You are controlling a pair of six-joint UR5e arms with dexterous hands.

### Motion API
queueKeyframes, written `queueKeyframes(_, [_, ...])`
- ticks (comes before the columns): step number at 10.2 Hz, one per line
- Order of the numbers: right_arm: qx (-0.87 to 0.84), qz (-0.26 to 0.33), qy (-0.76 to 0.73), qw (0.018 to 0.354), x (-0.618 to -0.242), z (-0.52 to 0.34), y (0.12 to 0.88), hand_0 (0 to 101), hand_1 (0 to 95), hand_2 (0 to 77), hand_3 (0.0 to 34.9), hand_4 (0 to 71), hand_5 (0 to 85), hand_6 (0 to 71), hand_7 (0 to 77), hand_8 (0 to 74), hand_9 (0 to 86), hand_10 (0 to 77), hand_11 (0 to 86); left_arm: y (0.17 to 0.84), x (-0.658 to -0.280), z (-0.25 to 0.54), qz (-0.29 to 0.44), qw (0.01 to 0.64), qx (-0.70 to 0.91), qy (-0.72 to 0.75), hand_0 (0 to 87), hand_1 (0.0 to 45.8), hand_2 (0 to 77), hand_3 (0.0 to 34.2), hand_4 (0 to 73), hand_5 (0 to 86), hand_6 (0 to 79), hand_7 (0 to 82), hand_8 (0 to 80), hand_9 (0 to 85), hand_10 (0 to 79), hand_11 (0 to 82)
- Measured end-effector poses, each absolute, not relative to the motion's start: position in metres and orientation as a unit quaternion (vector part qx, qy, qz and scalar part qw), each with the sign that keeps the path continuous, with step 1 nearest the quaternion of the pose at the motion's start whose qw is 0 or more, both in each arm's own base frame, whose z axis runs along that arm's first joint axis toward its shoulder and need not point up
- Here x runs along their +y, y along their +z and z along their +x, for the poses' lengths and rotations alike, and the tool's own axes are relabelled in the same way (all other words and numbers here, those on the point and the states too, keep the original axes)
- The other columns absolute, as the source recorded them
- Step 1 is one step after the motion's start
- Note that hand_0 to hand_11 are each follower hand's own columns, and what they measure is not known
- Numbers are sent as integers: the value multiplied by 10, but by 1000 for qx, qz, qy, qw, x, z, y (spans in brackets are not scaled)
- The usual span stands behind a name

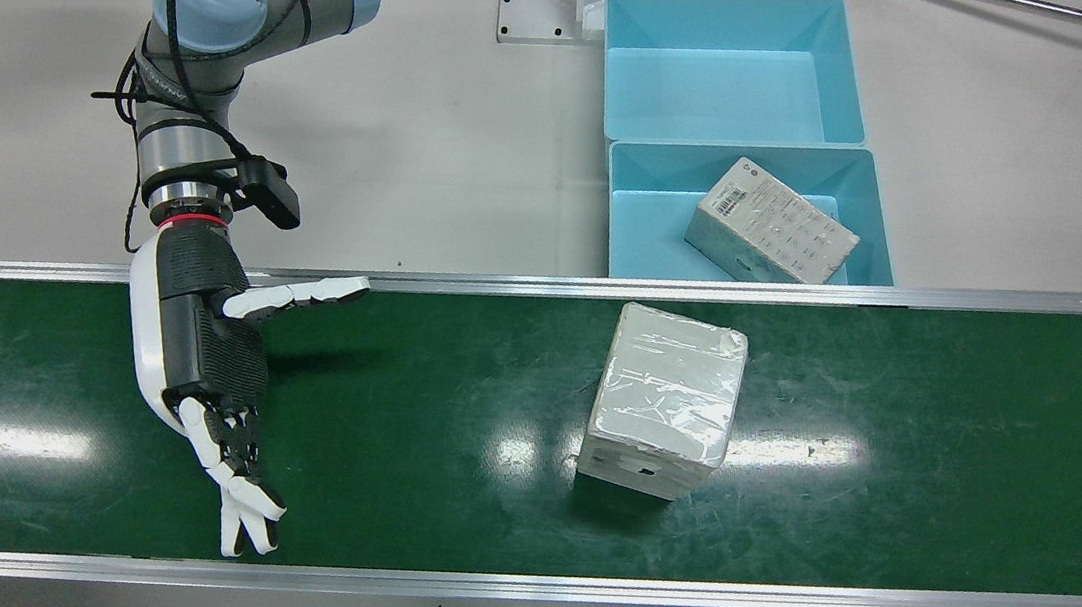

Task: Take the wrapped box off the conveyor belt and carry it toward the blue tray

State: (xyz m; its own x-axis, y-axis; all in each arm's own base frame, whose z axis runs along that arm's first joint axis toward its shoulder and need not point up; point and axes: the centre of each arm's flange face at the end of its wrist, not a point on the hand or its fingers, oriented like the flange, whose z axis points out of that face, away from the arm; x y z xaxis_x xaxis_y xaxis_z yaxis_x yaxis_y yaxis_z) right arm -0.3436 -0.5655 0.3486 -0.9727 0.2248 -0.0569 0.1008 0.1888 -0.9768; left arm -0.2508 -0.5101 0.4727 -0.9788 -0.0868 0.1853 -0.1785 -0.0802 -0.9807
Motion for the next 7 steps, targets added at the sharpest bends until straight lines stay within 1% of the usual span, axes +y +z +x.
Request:
queueKeyframes(5, [-770, -120, 624, 55, -562, -369, 336, 492, 164, 71, 0, 98, 175, 27, 27, 0, 11, 0, 16, 473, -510, -251, 98, 32, -677, 728, 0, 0, 11, 0, 0, 11, 5, 5, 5, 5, 5, 5])
queueKeyframes(6, [-771, -121, 624, 53, -563, -368, 334, 492, 164, 71, 0, 82, 175, 27, 27, 0, 11, 0, 16, 473, -510, -251, 98, 32, -677, 728, 0, 0, 11, 0, 0, 11, 5, 5, 5, 5, 0, 5])
queueKeyframes(7, [-772, -121, 622, 49, -565, -363, 332, 492, 164, 71, 0, 82, 175, 27, 27, 0, 11, 0, 16, 473, -510, -251, 98, 31, -677, 728, 0, 0, 11, 0, 0, 11, 5, 5, 5, 5, 0, 5])
